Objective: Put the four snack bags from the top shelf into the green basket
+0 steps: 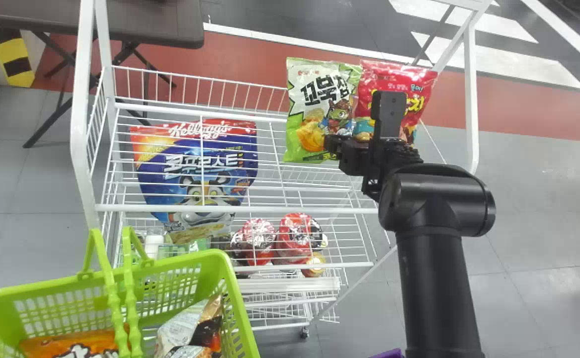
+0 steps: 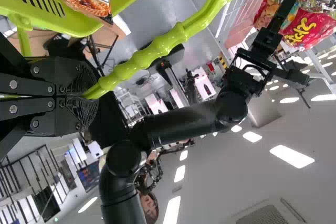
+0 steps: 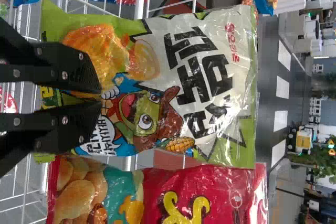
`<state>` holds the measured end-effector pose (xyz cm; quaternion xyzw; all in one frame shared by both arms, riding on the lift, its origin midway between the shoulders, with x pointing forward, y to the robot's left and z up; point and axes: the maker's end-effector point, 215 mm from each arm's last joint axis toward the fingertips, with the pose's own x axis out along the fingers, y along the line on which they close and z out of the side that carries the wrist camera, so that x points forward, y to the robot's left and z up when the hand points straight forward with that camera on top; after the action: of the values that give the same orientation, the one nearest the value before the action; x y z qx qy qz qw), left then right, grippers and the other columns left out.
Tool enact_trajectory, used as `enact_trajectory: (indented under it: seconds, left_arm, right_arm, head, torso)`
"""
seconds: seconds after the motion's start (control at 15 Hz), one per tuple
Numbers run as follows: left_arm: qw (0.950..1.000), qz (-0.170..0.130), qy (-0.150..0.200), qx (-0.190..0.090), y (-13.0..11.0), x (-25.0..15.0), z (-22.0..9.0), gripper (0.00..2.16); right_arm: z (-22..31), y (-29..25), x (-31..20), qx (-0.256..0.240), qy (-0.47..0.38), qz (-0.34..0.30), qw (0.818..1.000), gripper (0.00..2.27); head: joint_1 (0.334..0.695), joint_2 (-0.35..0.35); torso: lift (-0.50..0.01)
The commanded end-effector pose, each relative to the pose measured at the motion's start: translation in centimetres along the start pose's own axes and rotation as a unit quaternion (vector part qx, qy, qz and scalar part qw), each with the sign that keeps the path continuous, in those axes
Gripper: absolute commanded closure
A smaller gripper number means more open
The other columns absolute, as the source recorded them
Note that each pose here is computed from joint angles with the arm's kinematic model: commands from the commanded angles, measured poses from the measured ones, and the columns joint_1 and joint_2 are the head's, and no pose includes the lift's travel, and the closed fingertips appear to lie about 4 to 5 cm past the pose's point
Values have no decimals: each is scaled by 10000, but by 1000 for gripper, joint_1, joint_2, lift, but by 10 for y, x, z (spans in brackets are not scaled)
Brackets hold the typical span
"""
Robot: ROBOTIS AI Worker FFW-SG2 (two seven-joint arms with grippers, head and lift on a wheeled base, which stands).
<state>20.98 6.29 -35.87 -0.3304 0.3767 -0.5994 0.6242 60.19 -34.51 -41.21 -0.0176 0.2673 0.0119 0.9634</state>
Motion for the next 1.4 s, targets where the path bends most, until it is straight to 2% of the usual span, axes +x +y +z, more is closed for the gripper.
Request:
enact_trajectory:
  seconds: [0.0,0.13,0.2,0.27,0.33,0.4,0.8,0.93,1.2,1.33]
  left_arm:
    - [10000,-31,-16,-8,-2,-2,0,2148]
    - [10000,-8,-23,-6,-1,-4,0,2148]
    - [10000,-8,-23,-6,-1,-4,0,2148]
    - [10000,-8,-23,-6,-1,-4,0,2148]
    - [10000,-1,-28,2,-1,-5,1,2148]
    - [10000,0,-29,17,-1,-5,2,2148]
    - [10000,5,-25,33,0,-5,4,2148]
    - [10000,27,-20,17,1,-6,3,2148]
    - [10000,56,-34,5,3,-8,-3,2148]
    - [9999,90,-69,-6,4,-12,-4,2148]
  right_arm:
    - [4,1,-6,44,-72,47,10000,2246]
    - [0,3,-10,106,-19,112,9999,2240]
    - [0,6,-14,185,-31,179,9997,1885]
    - [2,8,-19,267,-122,237,9993,1187]
    - [4,11,-23,298,-168,275,9990,242]
    - [5,12,-26,276,-195,278,9990,-1]
    - [41,3,-16,322,-389,184,9986,49]
    - [43,7,-1,403,-329,202,9984,53]
    - [37,9,30,241,-175,44,9995,53]
    - [36,12,38,175,-79,12,9998,127]
  head:
    - [695,-350]
    - [695,-350]
    - [695,-350]
    - [695,-350]
    - [695,-350]
    - [695,-350]
    - [695,-350]
    - [695,-350]
    - [695,-346]
    - [695,-340]
  torso:
    - [-6]
    - [-6]
    - [-6]
    - [-6]
    - [-6]
    - [-6]
    - [-6]
    - [-6]
    - [-6]
    - [-6]
